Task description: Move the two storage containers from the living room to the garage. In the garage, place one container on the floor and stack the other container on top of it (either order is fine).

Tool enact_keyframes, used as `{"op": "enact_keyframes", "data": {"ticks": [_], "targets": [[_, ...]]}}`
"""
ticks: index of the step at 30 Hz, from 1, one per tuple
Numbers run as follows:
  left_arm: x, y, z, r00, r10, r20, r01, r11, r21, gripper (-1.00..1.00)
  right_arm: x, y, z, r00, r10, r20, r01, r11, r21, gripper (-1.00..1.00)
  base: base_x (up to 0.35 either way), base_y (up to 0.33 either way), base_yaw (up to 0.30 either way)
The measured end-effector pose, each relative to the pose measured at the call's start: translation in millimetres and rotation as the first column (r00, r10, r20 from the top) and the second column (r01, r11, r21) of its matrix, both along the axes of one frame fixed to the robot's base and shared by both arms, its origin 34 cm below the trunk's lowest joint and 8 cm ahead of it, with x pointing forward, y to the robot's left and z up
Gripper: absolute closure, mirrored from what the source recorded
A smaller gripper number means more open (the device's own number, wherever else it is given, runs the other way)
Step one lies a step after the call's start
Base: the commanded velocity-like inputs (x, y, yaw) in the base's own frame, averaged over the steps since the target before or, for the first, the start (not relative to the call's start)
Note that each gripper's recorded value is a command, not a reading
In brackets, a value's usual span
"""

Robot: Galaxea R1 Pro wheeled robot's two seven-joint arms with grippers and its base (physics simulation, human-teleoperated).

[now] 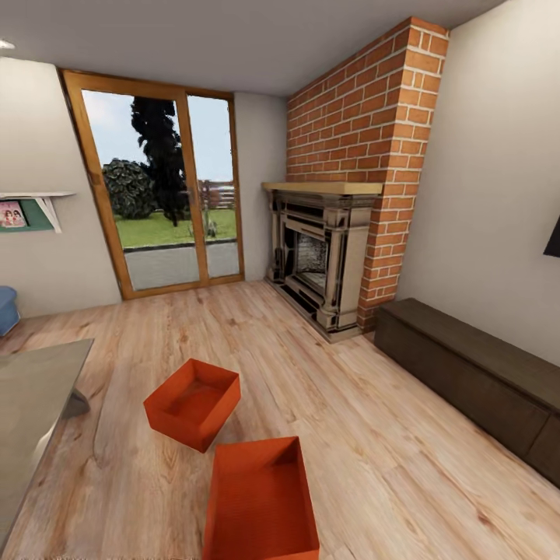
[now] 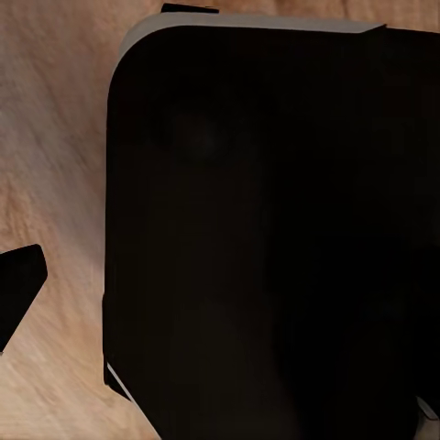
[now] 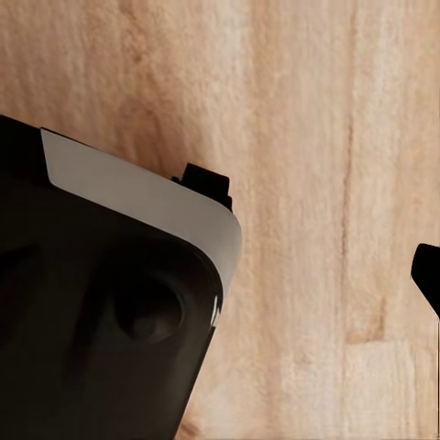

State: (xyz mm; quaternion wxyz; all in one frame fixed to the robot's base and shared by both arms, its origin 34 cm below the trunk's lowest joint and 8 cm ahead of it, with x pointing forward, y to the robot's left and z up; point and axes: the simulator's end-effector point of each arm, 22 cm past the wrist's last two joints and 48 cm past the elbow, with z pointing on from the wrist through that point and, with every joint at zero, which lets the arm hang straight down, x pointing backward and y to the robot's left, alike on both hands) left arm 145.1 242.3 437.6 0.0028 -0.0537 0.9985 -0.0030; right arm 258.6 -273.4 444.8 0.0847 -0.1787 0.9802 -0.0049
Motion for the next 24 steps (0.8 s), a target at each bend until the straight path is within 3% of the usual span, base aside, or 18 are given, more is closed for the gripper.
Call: {"op": "enact_keyframes", "data": {"ticks": [11, 24], "targets": [[0.3, 0.0, 0.0, 1.0, 0.0, 0.0, 0.0, 1.0, 0.0, -1.0, -0.2, -0.2, 0.0, 1.0, -0.002, -0.001, 0.002, 1.0, -0.001, -1.0, 0.0, 0.0, 0.246], [0.6, 0.0, 0.0, 1.0, 0.0, 0.001, 0.0, 1.0, 0.0, -1.0, 0.9, -1.0, 0.2, 1.0, -0.001, 0.005, 0.001, 1.0, 0.0, -1.0, 0.003, 0.0, 0.02]]}}
